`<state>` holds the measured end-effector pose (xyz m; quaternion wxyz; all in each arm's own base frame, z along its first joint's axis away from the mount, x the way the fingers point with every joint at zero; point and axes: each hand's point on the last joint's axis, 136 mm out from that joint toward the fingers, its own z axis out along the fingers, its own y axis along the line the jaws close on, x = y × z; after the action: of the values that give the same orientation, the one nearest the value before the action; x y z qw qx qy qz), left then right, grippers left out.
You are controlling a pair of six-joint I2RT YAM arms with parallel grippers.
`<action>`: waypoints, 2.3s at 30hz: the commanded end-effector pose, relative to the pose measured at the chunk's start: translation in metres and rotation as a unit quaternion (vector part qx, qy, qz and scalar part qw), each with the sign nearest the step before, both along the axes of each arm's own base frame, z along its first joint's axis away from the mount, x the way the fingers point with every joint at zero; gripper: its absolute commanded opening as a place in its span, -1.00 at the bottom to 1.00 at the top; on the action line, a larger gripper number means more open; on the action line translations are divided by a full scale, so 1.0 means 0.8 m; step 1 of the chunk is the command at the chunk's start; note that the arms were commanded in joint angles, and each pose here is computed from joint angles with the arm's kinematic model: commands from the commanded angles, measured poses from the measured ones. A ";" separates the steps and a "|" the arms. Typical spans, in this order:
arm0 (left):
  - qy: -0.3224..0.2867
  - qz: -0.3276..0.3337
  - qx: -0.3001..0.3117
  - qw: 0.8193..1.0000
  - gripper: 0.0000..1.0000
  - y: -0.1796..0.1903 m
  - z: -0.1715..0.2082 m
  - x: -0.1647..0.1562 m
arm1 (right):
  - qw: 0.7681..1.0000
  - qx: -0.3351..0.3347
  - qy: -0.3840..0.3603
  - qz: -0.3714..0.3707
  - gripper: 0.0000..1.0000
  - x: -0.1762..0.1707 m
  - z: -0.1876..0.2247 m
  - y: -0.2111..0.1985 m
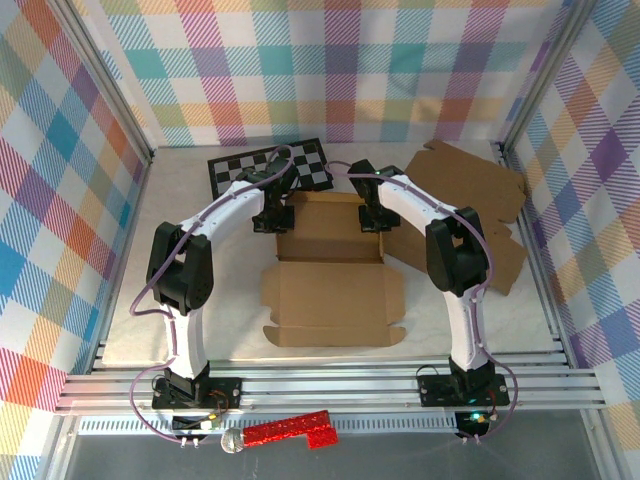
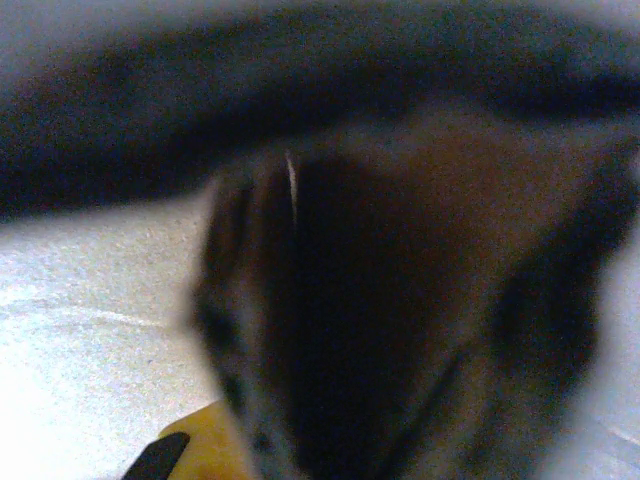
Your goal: Fold the paper box
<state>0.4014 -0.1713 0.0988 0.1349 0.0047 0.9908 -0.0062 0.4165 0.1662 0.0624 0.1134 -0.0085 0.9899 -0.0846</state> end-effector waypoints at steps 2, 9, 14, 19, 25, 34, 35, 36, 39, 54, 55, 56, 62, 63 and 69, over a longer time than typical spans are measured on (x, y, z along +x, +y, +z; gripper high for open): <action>-0.012 -0.014 0.007 1.000 -1.00 -0.003 0.014 0.010 | 0.999 0.027 -0.026 0.003 -0.54 0.000 0.043 0.002; -0.036 -0.079 0.042 0.995 -1.00 0.000 0.029 0.025 | 0.987 0.097 -0.117 0.051 -0.07 -0.011 0.143 0.012; -0.051 -0.122 0.083 0.988 -1.00 0.006 0.039 0.041 | 0.972 0.135 -0.169 0.095 0.05 -0.015 0.188 0.024; -0.064 -0.140 0.120 0.981 -1.00 0.010 0.048 0.059 | 0.974 0.145 -0.158 0.073 0.06 -0.020 0.190 0.024; -0.087 -0.201 0.161 0.962 -1.00 -0.007 0.042 0.074 | 0.974 0.189 -0.124 0.010 0.11 -0.051 0.159 0.023; -0.107 -0.222 0.155 0.957 -0.63 -0.044 0.014 0.102 | 0.953 0.249 -0.015 -0.171 0.16 -0.117 0.084 0.021; -0.109 -0.215 0.145 0.960 -0.58 -0.048 0.016 0.105 | 0.950 0.250 -0.008 -0.186 0.16 -0.121 0.079 0.020; -0.110 -0.209 0.130 0.963 -0.54 -0.055 0.018 0.107 | 0.948 0.248 -0.002 -0.198 0.16 -0.125 0.075 0.019; -0.118 -0.182 0.089 0.972 -0.43 -0.068 0.034 0.109 | 0.946 0.226 0.021 -0.232 0.16 -0.139 0.060 0.008; -0.135 -0.112 -0.005 0.985 -0.04 -0.058 0.122 0.046 | 0.943 0.211 0.059 -0.251 -0.16 -0.117 0.012 0.010; -0.133 -0.110 -0.004 0.985 -0.05 -0.053 0.123 0.038 | 0.942 0.212 0.060 -0.253 -0.17 -0.116 0.010 0.010; -0.132 -0.109 0.000 0.985 -0.06 -0.048 0.123 0.032 | 0.942 0.214 0.059 -0.253 -0.18 -0.114 0.009 0.010; -0.103 -0.121 0.034 0.987 -0.06 -0.017 0.085 0.032 | 0.944 0.216 0.068 -0.242 -0.37 -0.108 0.004 0.013; -0.095 -0.118 0.039 0.988 -0.06 -0.010 0.076 0.039 | 0.944 0.217 0.073 -0.238 -0.39 -0.107 0.001 0.014; -0.098 -0.123 0.016 0.987 -0.08 -0.016 0.050 0.090 | 0.950 0.204 0.092 -0.219 -0.48 -0.108 -0.010 0.011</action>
<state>0.4552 -0.1775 0.1361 0.2153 0.1161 0.9695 0.0125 0.3317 0.1751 0.0557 0.0168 0.2413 0.9651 0.1004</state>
